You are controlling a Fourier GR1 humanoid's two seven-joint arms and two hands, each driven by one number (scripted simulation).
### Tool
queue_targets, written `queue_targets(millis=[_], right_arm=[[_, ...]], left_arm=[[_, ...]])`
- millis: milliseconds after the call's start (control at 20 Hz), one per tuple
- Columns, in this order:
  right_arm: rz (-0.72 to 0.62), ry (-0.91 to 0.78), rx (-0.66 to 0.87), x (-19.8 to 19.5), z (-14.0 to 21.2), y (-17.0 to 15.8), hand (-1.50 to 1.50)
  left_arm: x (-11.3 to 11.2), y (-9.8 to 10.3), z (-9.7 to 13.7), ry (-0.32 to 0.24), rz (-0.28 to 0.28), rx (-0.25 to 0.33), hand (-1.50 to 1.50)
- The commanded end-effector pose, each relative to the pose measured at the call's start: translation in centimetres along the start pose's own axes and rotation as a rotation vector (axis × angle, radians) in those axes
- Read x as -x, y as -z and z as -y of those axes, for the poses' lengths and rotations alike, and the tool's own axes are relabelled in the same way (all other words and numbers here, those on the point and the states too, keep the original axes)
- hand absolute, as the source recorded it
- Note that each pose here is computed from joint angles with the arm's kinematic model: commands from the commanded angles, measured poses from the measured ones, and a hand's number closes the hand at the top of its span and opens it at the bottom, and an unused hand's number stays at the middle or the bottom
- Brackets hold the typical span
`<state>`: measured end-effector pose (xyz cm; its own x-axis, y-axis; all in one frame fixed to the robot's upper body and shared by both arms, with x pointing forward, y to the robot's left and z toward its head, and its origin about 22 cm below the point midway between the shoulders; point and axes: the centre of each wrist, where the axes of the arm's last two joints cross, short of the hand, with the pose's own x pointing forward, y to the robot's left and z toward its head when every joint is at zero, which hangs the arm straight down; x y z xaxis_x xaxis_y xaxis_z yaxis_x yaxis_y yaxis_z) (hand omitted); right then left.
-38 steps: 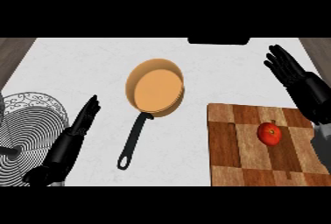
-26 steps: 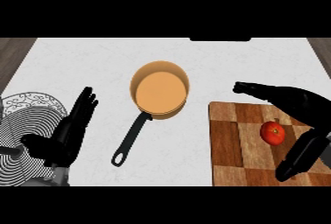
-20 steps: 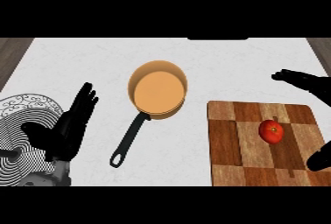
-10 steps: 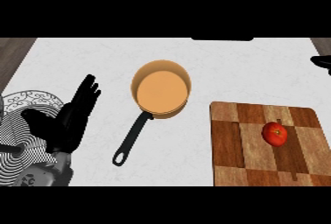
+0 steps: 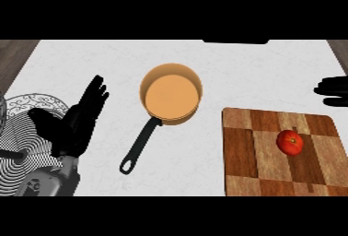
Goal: Pick the tomato from the cutting board and place it in the pot
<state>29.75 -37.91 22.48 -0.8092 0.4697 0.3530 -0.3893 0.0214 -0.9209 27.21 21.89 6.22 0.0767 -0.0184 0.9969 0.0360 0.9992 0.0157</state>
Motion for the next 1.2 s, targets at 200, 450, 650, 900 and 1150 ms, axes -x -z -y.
queue_targets(millis=[200,450,650,900,1150], right_arm=[[0.056,0.065,-0.216,2.5,-3.3,0.8,-1.5],[0.024,-0.019,-0.296,3.6,-4.7,1.6,-1.5],[0.003,-0.048,-0.281,5.3,-4.8,2.6,-1.5],[0.013,-0.001,-0.242,6.2,-7.3,1.1,-1.5],[0.056,0.02,-0.227,4.8,-7.0,3.2,-1.5]], left_arm=[[-2.5,-0.1,-1.2,0.02,-0.014,0.002,0.0],[0.0,0.7,-0.9,0.007,-0.008,-0.013,0.0],[-0.4,0.3,-1.6,0.007,-0.018,-0.022,0.0],[0.9,-1.2,0.3,-0.012,-0.022,-0.016,0.0],[-0.9,-0.4,-0.6,0.003,-0.022,-0.036,0.0]])
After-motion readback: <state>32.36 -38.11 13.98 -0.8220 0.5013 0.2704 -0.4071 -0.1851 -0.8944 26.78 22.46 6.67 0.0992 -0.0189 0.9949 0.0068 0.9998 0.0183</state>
